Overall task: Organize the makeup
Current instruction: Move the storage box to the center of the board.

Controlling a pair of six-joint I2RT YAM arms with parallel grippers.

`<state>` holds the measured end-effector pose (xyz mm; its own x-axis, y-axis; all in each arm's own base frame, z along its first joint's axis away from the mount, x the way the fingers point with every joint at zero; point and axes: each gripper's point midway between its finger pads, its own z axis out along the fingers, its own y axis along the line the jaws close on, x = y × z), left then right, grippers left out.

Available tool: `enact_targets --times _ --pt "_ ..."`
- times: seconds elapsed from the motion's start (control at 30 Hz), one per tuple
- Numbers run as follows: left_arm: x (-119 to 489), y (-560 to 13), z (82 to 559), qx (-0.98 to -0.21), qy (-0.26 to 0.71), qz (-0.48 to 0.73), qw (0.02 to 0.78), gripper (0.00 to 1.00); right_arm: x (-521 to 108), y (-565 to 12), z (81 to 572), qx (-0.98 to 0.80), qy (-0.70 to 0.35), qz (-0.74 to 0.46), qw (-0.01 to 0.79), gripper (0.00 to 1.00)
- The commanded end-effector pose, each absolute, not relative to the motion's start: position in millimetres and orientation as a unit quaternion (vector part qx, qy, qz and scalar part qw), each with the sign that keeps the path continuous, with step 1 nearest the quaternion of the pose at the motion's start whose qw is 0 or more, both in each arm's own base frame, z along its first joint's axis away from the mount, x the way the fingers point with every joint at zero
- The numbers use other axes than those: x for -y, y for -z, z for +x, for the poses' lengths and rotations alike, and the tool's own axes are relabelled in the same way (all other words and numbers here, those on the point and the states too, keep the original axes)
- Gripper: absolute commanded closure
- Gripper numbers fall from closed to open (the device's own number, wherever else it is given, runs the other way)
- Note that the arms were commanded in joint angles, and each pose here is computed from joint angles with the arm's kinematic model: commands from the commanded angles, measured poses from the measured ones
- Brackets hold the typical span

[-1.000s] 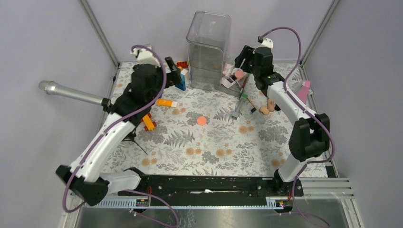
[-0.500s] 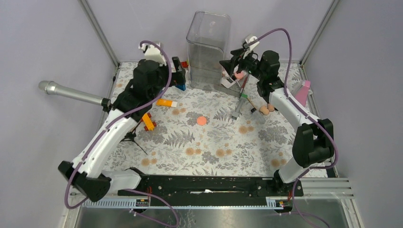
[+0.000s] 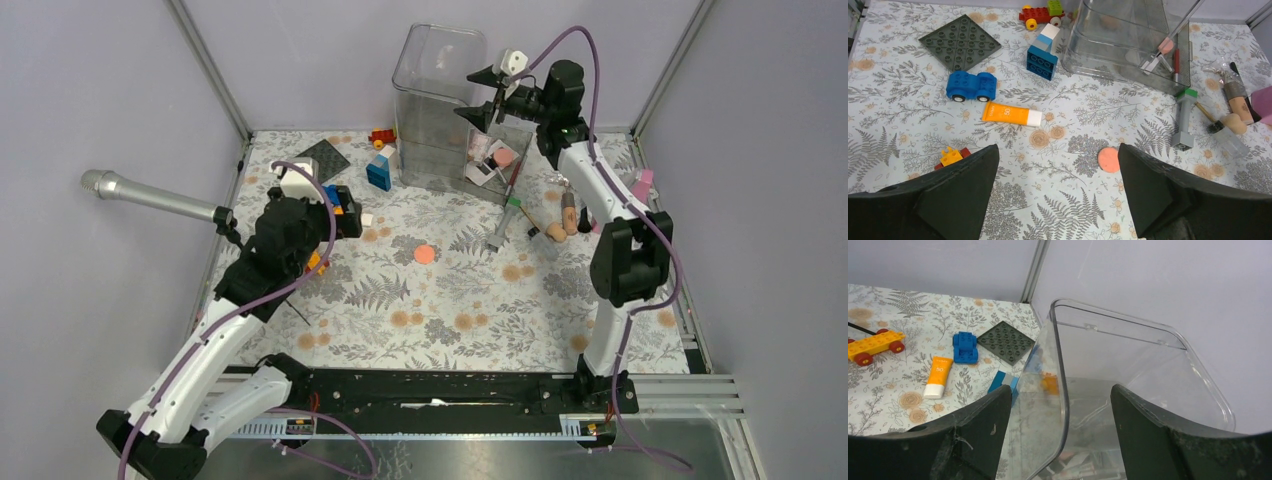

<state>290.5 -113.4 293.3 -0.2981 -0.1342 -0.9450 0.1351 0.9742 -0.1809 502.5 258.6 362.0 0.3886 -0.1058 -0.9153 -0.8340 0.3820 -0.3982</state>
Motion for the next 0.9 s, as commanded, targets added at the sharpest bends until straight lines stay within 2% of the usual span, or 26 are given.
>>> enact_targets --times 0.0,0.13,0.37,0.47,0.77,0.87 --pt "113.7 -305.6 296.2 -0.772 0.130 -0.009 0.622 0.01 -270.8 -368.2 504.1 -0.442 -0.312 -0.522 0.659 0.23" --pt "108.0 -300.0 299.1 -0.778 0.121 -0.015 0.616 0.01 -277.0 -361.5 516.1 -0.446 -0.337 -0.514 0.651 0.27" --pt "103.4 -300.6 299.8 -0.775 0.121 -0.021 0.619 0.01 -280.2 -353.9 531.3 -0.455 -0.356 -0.478 0.662 0.27" --pt "102.7 -300.9 299.8 -0.775 0.122 -0.022 0.620 0.01 -282.2 -352.1 531.7 -0.452 -0.370 -0.475 0.658 0.33" --pt "101.0 -299.4 300.3 -0.776 0.120 -0.024 0.619 0.01 -288.6 -348.7 529.0 -0.449 -0.415 -0.468 0.638 0.66" --pt "100.3 -299.5 300.6 -0.776 0.119 -0.025 0.619 0.01 -289.9 -344.6 528.8 -0.451 -0.423 -0.469 0.630 0.83"
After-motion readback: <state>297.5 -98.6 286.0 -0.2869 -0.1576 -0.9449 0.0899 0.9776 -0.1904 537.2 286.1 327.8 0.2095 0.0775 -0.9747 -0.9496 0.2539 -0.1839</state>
